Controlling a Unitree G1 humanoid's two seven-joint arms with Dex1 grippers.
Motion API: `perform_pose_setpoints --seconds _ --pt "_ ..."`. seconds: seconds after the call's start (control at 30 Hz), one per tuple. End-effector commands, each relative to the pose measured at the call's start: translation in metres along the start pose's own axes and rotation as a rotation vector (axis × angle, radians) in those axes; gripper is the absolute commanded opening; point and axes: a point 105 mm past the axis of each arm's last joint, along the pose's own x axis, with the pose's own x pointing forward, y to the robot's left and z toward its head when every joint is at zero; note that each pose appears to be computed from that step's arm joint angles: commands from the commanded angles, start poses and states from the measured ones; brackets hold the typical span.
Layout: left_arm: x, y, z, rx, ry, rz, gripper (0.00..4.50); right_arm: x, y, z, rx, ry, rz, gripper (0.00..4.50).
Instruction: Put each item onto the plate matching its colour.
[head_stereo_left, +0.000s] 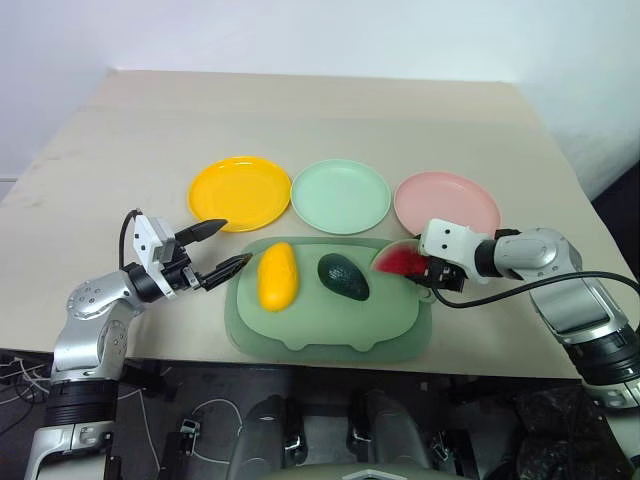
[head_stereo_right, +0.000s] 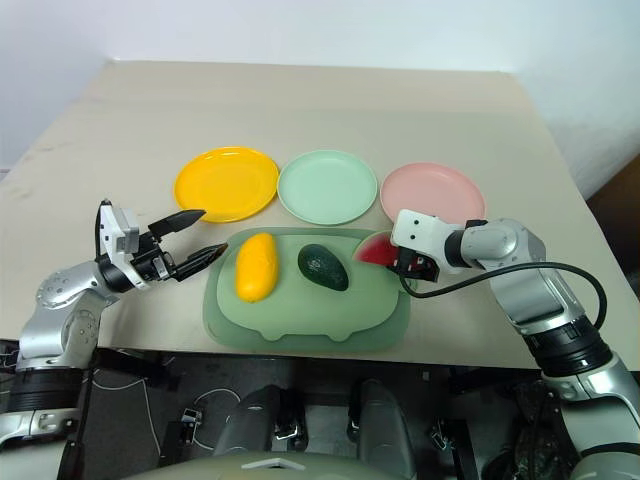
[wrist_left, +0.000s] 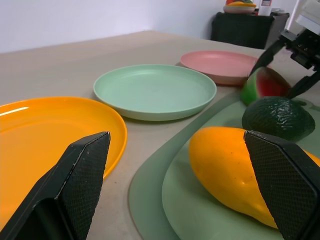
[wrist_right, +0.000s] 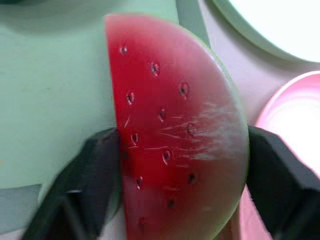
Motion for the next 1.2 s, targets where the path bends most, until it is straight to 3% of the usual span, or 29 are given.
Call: perform_pose_setpoints --seconds 0.03,0.3,0.77,1.0,1.2 --pt "0.001 0.0 0.011 0.042 -0.025 -0.005 4.5 -0.002 0.002 -0.002 -0.003 0.017 0.013 3.28" --pt "0.001 -0.001 0.01 0.04 -0.025 -0.007 4.5 -0.002 0.0 0.002 -0.004 0.005 -0.004 3.19" --pt "0.002 -0.004 0.013 0.033 -0.02 -0.005 4.5 -0.04 -0.037 0.057 0.18 -0.282 -0.116 3.19" --pt "0.003 -0.002 0.011 0.03 -0.021 -0.005 4.5 -0.037 -0.096 0.02 0.267 -0.15 -0.386 3.19" --pt "0.001 -0.001 0.009 0.032 -0.02 -0.002 4.5 -0.02 -0.12 -0.026 0.339 0.055 -0.498 3.19"
